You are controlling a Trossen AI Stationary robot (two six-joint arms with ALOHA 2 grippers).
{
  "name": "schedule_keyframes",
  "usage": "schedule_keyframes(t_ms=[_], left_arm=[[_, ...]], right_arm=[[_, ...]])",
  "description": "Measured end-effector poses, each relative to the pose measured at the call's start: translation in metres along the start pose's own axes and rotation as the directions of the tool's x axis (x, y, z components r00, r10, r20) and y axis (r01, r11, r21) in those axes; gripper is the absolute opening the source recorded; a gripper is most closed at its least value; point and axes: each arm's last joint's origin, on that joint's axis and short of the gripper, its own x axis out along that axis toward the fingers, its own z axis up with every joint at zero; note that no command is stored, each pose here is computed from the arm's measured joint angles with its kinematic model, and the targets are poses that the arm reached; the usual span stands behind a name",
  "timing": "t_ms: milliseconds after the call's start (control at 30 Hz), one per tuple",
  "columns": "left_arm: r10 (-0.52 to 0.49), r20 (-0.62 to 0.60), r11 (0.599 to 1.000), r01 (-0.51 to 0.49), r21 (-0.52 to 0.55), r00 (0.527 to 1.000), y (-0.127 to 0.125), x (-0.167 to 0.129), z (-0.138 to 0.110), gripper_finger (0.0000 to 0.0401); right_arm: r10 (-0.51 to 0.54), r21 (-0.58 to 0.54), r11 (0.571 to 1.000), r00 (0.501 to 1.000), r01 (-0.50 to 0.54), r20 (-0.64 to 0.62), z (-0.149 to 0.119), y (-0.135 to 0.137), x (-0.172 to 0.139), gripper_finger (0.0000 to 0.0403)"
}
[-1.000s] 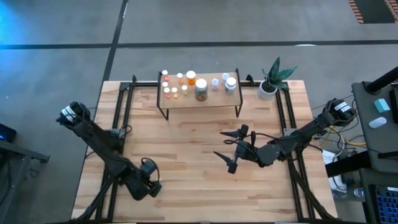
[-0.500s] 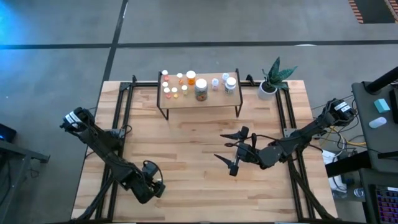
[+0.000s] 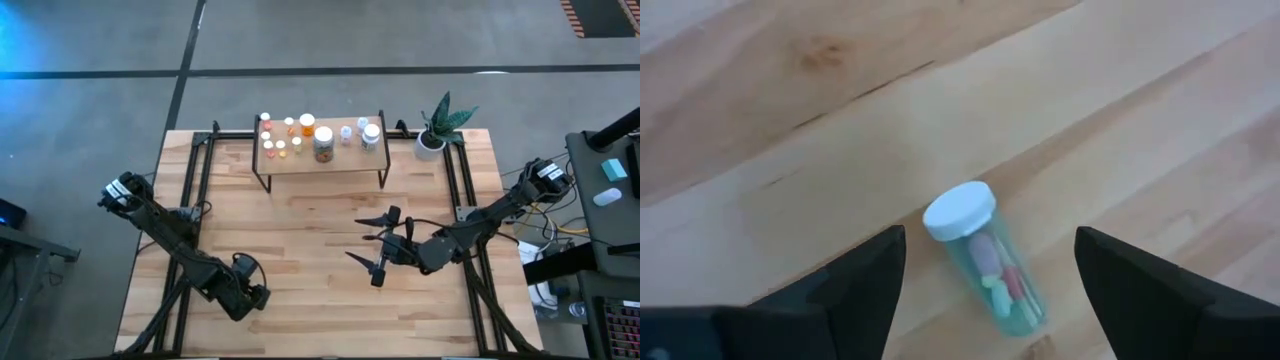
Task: Pick and place medicine bottles onto shelf by color
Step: Put the blue pill bottle on the shelf
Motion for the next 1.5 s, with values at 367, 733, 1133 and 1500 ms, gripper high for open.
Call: schedule_keyframes(t_ms=[367, 733, 1133, 1500], left_arm=[[0.011, -0.042, 1.0, -0.01, 0.012, 0.999, -0.011, 0.01, -0.008, 0.0273], [0.07, -0.041, 0.997, -0.069, 0.018, 0.997, -0.009, 0.024, -0.01, 0.0273], [0.14, -0.117, 0.99, -0.136, 0.041, 0.983, -0.007, 0.022, -0.011, 0.022], [0.163, -0.135, 0.986, -0.158, 0.045, 0.977, -0.005, 0.022, -0.012, 0.0096]], right_arm=[[-0.002, 0.01, 1.0, 1.0, 0.002, 0.014, 0.002, 0.0, -0.001, 0.037], [-0.001, 0.012, 1.0, 1.0, 0.001, 0.019, 0.003, 0.001, -0.001, 0.037], [0.003, 0.011, 1.0, 1.0, -0.003, 0.019, 0.003, 0.002, -0.002, 0.037], [0.006, 0.018, 1.0, 1.0, -0.006, 0.02, 0.003, 0.002, -0.002, 0.037]])
